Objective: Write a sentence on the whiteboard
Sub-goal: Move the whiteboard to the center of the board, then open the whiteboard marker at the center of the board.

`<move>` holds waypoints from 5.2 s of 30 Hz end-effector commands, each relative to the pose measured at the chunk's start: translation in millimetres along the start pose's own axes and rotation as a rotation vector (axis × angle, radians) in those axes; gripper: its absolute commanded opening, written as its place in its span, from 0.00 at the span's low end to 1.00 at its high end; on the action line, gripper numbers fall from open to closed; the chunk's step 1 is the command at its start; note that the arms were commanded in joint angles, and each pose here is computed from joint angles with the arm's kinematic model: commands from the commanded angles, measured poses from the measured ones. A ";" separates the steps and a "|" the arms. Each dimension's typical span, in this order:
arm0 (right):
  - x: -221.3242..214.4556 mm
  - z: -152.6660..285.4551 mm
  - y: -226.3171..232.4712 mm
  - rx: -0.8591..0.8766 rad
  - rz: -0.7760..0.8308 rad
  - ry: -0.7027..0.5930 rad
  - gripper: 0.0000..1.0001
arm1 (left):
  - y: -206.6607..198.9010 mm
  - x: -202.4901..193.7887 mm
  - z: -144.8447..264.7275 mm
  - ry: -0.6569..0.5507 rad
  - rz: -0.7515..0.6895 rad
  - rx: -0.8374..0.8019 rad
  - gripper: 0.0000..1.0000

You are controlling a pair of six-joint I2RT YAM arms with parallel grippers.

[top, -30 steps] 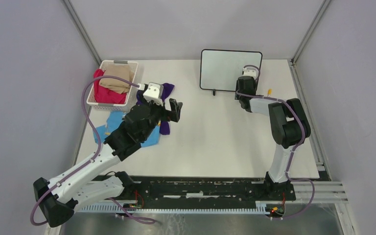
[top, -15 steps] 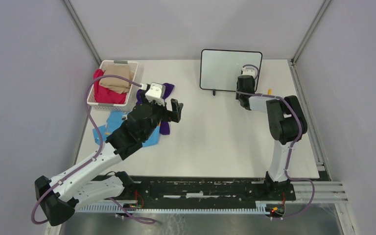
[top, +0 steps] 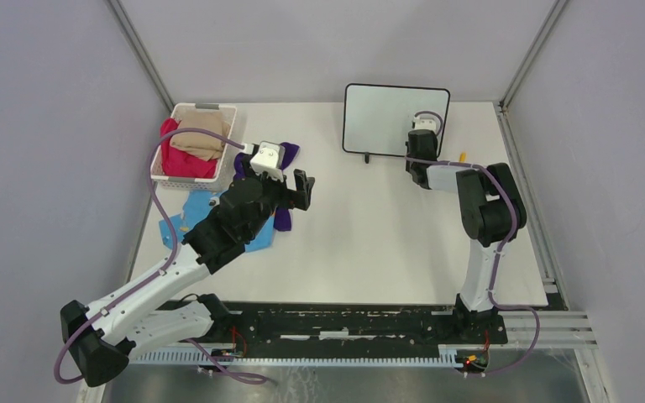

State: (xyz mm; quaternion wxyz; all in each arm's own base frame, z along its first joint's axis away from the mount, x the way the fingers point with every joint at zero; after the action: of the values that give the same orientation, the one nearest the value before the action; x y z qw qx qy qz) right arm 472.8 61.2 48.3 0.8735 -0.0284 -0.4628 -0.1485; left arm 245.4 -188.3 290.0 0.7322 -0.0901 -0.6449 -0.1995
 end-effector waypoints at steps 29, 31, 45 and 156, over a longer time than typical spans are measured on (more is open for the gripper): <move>-132.8 175.2 -18.7 0.183 0.012 0.062 0.00 | 6.7 21.9 0.3 -0.065 -0.038 0.031 0.99; -139.9 183.4 -18.3 0.201 0.004 0.070 0.00 | 6.1 21.5 -0.1 -0.064 -0.039 0.028 0.99; -156.9 206.1 23.9 0.254 -0.049 0.111 0.00 | 5.6 14.9 -4.8 -0.039 -0.050 0.039 0.99; 28.5 5.5 -122.8 -0.218 -0.224 0.106 0.54 | 20.5 42.4 26.1 -0.197 -0.010 0.091 1.00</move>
State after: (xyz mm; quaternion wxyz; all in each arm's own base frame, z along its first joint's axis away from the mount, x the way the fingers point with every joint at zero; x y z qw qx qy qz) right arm 432.4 -59.8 56.8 0.8741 -0.0782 -0.3802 -0.2921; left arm 232.1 -166.2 331.8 0.6819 -0.0832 -0.7103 -0.1531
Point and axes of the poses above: each gripper's point midway between its finger pads, its own z axis back along the fingers, its own y axis along the line the jaws close on, x = y × z, the point moved 4 cm from there along z, back along the fingers, and after that the axes turned 14 degrees about -z, right-handed, at the moved point
